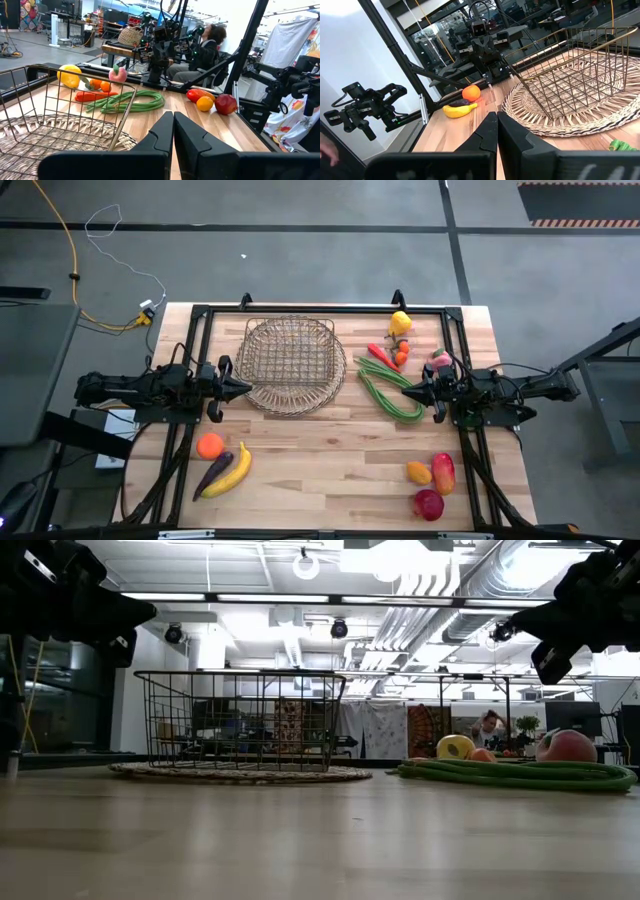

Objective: Build produce basket

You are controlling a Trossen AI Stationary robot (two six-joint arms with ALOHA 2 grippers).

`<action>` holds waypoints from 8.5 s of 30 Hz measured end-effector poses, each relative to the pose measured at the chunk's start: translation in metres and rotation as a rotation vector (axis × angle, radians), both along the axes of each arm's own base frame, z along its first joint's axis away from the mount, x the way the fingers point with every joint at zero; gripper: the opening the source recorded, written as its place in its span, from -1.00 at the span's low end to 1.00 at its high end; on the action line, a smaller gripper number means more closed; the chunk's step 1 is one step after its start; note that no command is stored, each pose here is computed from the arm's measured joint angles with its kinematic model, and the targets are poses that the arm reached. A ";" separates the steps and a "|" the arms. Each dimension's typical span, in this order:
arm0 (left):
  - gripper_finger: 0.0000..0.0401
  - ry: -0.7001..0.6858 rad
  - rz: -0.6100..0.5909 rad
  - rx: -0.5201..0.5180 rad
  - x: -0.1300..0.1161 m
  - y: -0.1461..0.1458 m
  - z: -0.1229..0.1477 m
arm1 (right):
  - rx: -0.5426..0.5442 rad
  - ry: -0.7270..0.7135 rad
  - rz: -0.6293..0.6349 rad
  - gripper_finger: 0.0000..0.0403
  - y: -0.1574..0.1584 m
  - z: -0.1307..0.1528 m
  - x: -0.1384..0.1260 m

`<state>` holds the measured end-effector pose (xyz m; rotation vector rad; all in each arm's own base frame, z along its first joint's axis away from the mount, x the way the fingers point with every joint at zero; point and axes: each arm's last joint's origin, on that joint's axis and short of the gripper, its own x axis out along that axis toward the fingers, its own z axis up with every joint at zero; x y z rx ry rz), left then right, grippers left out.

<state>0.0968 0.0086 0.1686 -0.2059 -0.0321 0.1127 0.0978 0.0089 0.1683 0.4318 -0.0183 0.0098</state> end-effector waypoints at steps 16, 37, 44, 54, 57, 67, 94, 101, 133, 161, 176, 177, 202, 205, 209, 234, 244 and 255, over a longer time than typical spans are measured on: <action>-0.98 0.000 0.000 0.000 0.000 0.000 0.000 | 0.000 0.000 0.000 -1.00 0.000 0.000 0.000; -0.98 0.000 0.000 0.000 0.000 0.000 0.000 | 0.073 -0.075 -0.023 -1.00 -0.001 0.007 0.000; -0.98 0.000 0.000 0.000 0.000 0.000 0.000 | 0.474 -0.548 -0.275 -1.00 -0.012 0.046 -0.015; -0.98 0.000 0.000 0.000 0.000 0.000 0.000 | 0.272 -0.606 -0.255 -1.00 -0.011 0.103 -0.020; -0.98 0.000 0.000 0.000 0.000 0.000 0.000 | 0.201 -0.522 -0.316 -1.00 -0.011 0.122 -0.012; -0.98 -0.125 0.031 0.007 -0.001 0.001 0.012 | 0.061 -0.144 -0.408 -1.00 -0.008 0.154 0.024; -0.98 0.053 0.147 0.021 0.029 0.007 0.167 | -0.058 -0.089 -0.433 -1.00 -0.008 0.163 0.033; -0.98 0.015 0.166 -0.015 0.031 0.007 0.170 | -0.056 -0.023 -0.426 -0.94 -0.008 0.156 0.033; -0.98 0.069 0.294 -0.050 0.030 0.011 0.164 | 0.240 0.999 -0.395 0.14 -0.020 0.105 0.126; -0.98 0.078 0.315 0.001 0.030 0.011 0.164 | 0.386 1.322 -0.606 0.14 -0.054 -0.026 0.199; -0.98 0.078 0.337 0.001 0.029 0.012 0.164 | 0.381 1.360 -0.617 -0.08 -0.054 -0.040 0.203; -0.98 0.078 0.344 0.002 0.029 0.012 0.164 | 0.384 1.365 -0.620 -0.16 -0.054 -0.040 0.202; -0.98 -0.096 0.363 -0.002 0.030 0.013 0.181 | 0.269 0.693 -0.333 -0.94 -0.019 0.136 0.127; -0.91 -0.153 0.338 -0.023 0.033 0.012 0.189 | 0.233 0.481 -0.337 -0.96 -0.017 0.163 0.115; -0.73 -0.138 0.298 -0.040 0.046 0.012 0.208 | 0.170 0.275 -0.323 -0.96 -0.018 0.190 0.107; 0.61 0.028 0.091 0.010 0.183 0.022 0.288 | -0.210 0.010 -0.231 -0.97 -0.003 0.341 0.139; 0.60 0.011 0.006 -0.020 0.216 0.029 0.280 | -0.226 -0.008 -0.151 -0.97 0.001 0.353 0.166; 0.60 -0.015 -0.037 -0.022 0.238 0.030 0.269 | -0.247 0.020 -0.129 -0.95 0.003 0.344 0.188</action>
